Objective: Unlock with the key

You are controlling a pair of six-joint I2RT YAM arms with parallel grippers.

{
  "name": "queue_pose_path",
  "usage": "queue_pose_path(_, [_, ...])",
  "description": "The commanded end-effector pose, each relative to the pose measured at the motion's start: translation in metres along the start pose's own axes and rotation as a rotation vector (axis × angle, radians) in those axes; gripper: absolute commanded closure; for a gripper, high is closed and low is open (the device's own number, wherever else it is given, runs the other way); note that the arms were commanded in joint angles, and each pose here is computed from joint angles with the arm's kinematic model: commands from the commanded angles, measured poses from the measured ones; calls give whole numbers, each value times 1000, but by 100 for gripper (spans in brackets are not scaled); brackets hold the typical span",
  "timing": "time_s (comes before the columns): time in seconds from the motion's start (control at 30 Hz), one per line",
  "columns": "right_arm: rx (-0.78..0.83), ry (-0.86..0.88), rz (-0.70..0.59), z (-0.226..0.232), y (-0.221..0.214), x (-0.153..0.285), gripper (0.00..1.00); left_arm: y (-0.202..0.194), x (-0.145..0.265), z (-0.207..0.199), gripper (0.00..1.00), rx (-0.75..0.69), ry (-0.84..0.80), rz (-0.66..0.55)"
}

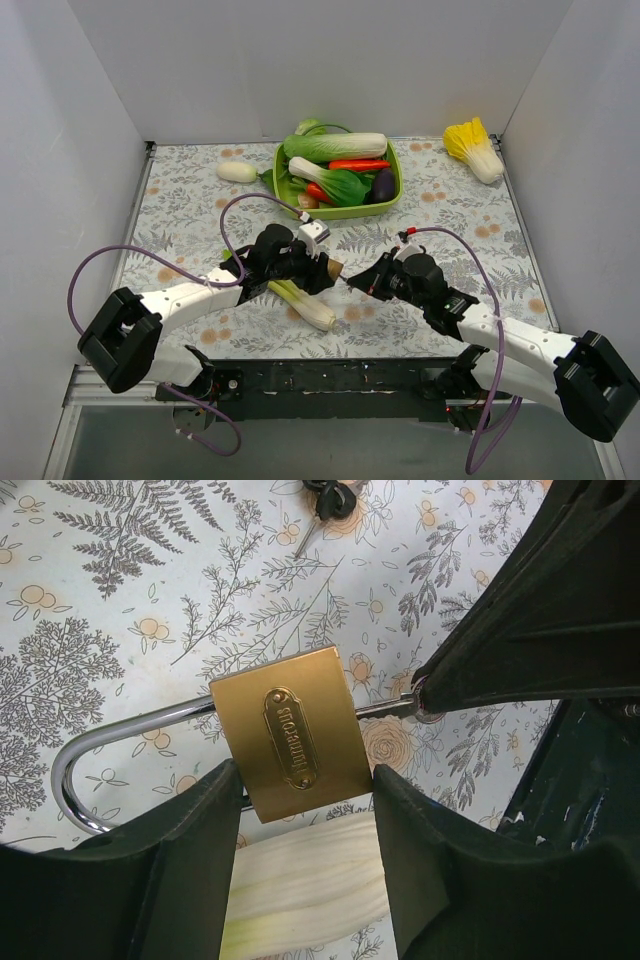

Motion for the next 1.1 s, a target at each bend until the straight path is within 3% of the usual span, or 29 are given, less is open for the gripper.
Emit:
queue_pose_path(0.0, [2, 37, -114, 15, 19, -7, 99, 36, 13, -34, 100, -91, -218, -139])
queue_pose_path(1.07, [-6, 9, -115, 12, 27, -19, 99, 36, 17, -55, 100, -141, -321, -145])
Point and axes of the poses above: each gripper's point midway between its finger pads, its own x axis back along the fingers, its own z axis along the line the jaws close on, y = z × x, the point moved 10 cm from there along x, back along the fingers, and after that the axes turned 6 degrees about -x, right-handed, at the moved point
